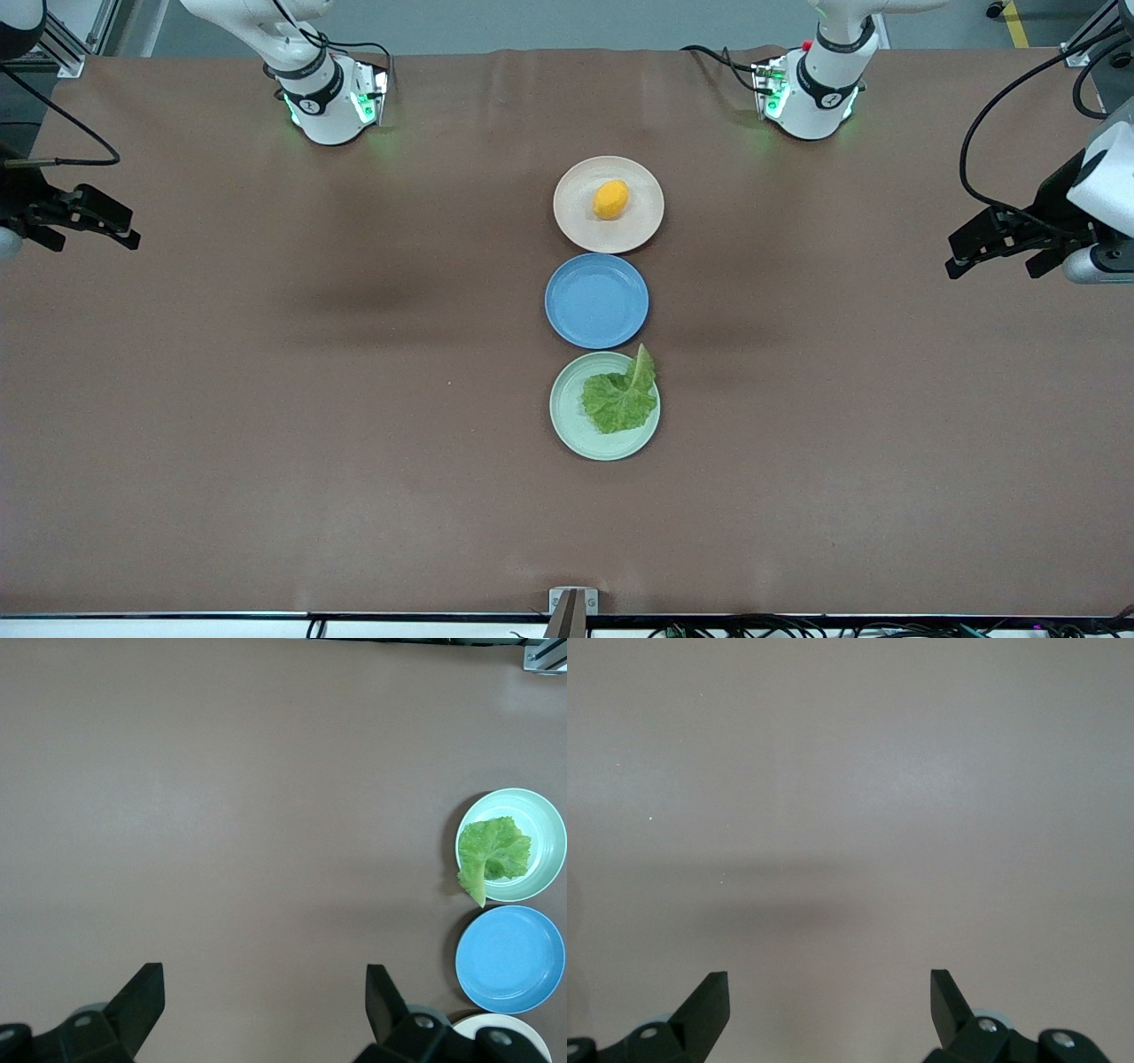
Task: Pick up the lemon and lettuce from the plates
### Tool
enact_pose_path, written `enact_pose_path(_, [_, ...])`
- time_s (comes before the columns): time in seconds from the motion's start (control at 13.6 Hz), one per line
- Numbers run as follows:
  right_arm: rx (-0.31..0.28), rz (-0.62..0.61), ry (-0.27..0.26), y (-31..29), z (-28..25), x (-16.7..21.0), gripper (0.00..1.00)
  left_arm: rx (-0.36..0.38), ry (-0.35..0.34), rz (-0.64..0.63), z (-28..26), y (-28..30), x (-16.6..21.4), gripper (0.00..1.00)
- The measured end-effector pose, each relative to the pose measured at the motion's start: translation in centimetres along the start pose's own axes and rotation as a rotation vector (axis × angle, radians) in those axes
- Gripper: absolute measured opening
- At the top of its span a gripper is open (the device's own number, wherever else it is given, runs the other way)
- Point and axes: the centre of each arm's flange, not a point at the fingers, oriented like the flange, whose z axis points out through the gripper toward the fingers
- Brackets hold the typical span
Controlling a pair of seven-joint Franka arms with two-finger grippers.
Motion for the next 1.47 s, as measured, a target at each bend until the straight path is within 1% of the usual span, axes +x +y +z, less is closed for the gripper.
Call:
enact_pose_path(0.44, [0.006,-0.027,-0.037,-0.2,0.3,-0.4,1.0,0.0,0.0,0.003,0.0,0.0,0.0,1.0])
enact_pose_path(0.66, [0.008,-0.028,-0.046,-0.2,0.4,-0.5,1.0,0.0,-0.003,0.001,0.2,-0.1,0.1,1.0])
enact_pose_path(0.88, [0.024,-0.027,-0.055,-0.4,0.5,-0.6,1.0,-0.003,-0.031,0.014,1.7,1.1,0.4,1.0])
enact_pose_path(1.03, [0.03,-0.027,-0.056,-0.5,0.5,-0.6,1.0,-0.009,-0.078,-0.013,4.5,3.9,0.8,1.0])
enact_pose_path(1.25, [0.032,-0.034,-0.056,-0.7,0.5,-0.6,1.0,-0.001,-0.146,-0.066,10.1,10.0,1.2,1.0])
enact_pose_path(1.47, [0.029,-0.061,-0.055,-2.1,0.4,-0.5,1.0,0.005,-0.166,-0.138,14.7,14.9,1.3,1.0])
